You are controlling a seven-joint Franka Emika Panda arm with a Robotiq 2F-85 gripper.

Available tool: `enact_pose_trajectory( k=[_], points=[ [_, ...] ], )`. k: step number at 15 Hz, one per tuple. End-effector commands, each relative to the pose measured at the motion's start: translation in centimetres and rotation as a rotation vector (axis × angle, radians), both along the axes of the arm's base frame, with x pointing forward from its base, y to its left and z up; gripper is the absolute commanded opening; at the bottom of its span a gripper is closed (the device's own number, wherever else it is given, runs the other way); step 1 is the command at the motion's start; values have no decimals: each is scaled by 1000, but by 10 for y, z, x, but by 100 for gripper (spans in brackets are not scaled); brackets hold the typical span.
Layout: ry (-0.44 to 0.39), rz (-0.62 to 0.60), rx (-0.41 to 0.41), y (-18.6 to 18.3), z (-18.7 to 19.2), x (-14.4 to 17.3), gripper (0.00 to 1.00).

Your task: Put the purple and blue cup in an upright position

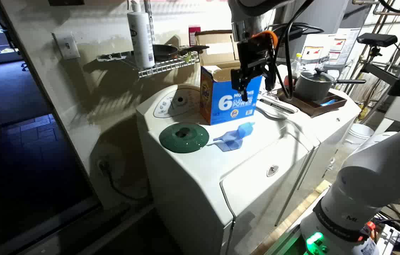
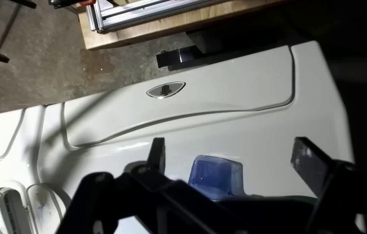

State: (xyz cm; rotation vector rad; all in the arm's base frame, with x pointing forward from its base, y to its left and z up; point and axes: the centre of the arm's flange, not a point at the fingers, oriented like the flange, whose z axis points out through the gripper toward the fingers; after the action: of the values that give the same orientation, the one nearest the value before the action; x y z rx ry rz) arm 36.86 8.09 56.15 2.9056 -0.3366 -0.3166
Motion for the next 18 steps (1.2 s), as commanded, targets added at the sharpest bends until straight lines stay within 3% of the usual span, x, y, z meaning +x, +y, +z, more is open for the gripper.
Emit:
enact_pose_trajectory(
  k=[1, 5, 10, 14, 18],
  points=[
    [0, 0, 0, 0, 0, 0, 100],
    [-7, -7, 1, -14, -6, 8, 100],
    [-154, 45, -57, -62, -37, 34, 100],
    [-221, -20, 49, -100, -77, 52, 100],
    [-283, -133, 232, -142, -117, 65, 100]
  ],
)
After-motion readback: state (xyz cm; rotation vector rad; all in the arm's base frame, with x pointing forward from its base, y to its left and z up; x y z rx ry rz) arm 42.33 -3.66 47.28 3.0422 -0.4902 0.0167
